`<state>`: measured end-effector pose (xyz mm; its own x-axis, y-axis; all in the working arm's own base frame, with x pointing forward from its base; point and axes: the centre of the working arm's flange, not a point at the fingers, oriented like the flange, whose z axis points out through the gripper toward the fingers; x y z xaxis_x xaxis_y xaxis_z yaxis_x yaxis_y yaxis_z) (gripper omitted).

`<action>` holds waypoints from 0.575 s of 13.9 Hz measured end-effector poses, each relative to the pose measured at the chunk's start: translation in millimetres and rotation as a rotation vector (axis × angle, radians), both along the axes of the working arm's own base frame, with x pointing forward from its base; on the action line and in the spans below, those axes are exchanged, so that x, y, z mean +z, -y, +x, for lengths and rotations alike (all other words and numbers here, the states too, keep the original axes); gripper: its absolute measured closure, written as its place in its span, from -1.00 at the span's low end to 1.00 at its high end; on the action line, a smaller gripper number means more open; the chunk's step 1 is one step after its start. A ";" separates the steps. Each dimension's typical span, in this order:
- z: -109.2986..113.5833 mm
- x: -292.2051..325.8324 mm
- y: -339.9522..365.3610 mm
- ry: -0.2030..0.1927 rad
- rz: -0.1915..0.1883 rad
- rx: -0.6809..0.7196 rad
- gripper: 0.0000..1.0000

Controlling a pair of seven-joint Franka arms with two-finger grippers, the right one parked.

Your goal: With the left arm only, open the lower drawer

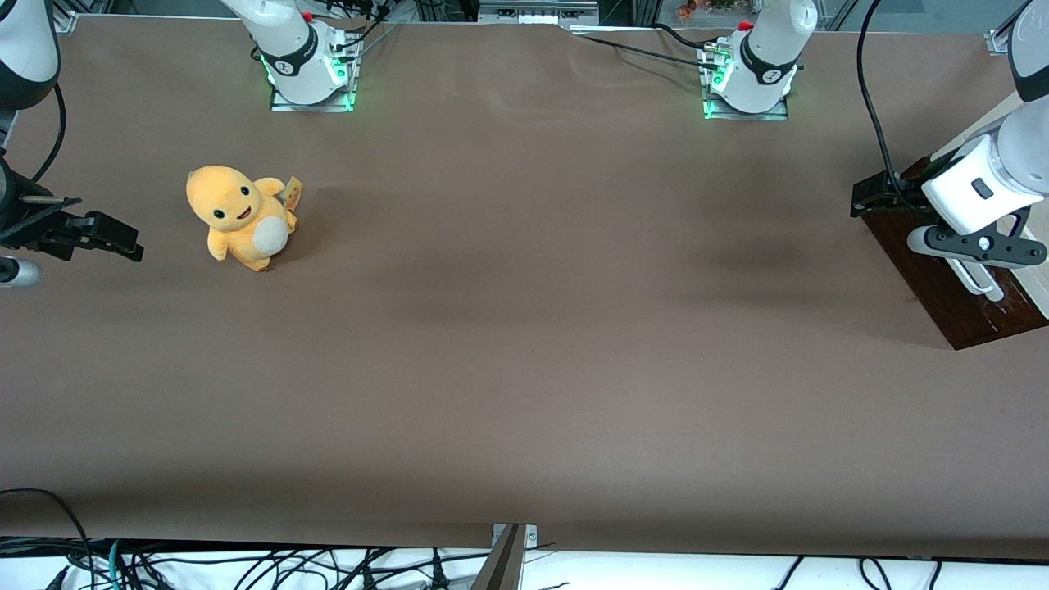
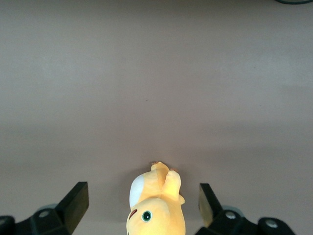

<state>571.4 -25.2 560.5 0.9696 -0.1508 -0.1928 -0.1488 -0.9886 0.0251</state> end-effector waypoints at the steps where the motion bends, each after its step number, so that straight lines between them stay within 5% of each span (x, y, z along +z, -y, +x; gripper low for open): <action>1: 0.3 -1.0 0.0 -0.002 0.001 0.004 -1.00; 8: 11.4 -39.0 7.6 -0.070 0.030 0.128 -1.00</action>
<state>582.8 -32.8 521.5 0.9646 -0.0198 -0.2631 -0.0204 -0.9998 0.0007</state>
